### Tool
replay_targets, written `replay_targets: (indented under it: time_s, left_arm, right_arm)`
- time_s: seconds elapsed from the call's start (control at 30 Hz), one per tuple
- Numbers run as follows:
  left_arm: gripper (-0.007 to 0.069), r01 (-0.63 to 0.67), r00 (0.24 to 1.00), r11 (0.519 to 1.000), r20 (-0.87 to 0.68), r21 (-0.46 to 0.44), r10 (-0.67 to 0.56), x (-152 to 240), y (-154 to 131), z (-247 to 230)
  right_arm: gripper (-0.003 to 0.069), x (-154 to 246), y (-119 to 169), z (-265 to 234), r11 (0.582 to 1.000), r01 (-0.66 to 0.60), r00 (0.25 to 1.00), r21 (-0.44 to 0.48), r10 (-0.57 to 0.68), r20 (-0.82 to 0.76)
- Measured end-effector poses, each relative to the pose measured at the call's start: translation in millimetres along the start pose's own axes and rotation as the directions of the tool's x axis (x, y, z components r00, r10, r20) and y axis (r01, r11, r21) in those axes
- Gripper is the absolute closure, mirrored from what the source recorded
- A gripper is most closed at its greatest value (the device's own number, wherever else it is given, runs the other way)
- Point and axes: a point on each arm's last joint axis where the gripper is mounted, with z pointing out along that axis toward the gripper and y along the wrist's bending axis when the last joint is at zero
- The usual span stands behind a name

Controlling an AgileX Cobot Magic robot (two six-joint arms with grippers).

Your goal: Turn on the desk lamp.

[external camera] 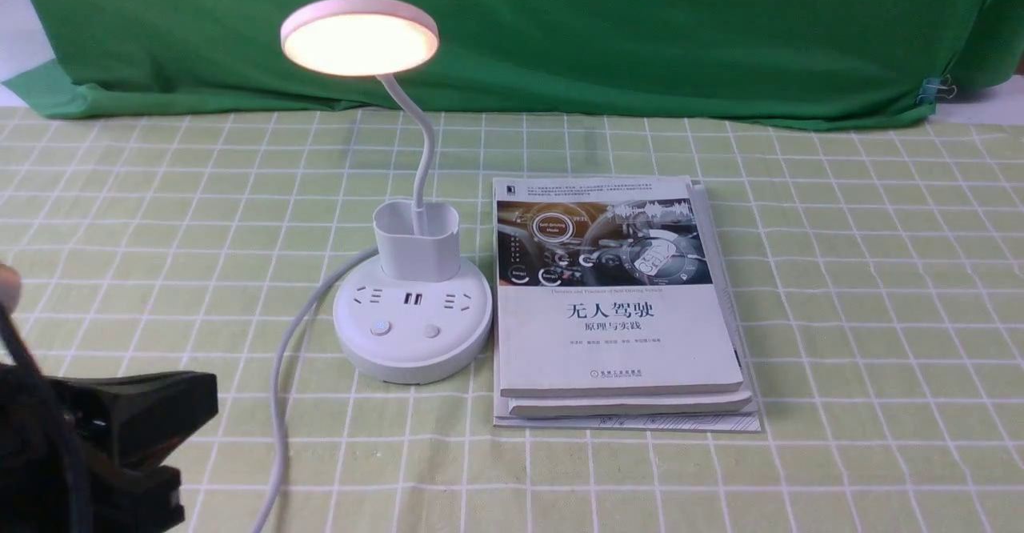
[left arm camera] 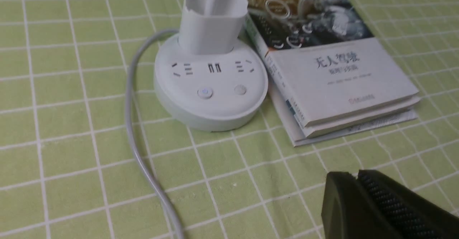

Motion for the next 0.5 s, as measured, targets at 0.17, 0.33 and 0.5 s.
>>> replay_targets:
  time_s: [0.17,0.33,0.5]
  left_arm:
    - [0.0606,-0.009,1.0,1.0,0.028,0.006,0.008,0.8,-0.4,-8.7]
    - [0.0606,-0.044,0.998,0.999,0.041,-0.016,0.044,-0.4,1.4,-8.7]
    - [0.0606,-0.057,0.997,0.998,0.049,-0.017,0.058,-1.2,1.4,-8.8]
  right_arm:
    - [0.0414,0.0,0.0,0.0,1.0,0.0,1.0,0.0,0.0,0.0]
    - [0.0414,0.0,0.0,0.0,1.0,0.0,1.0,0.0,0.0,0.0]
    - [0.0414,0.0,0.0,0.0,1.0,0.0,1.0,0.0,0.0,0.0]
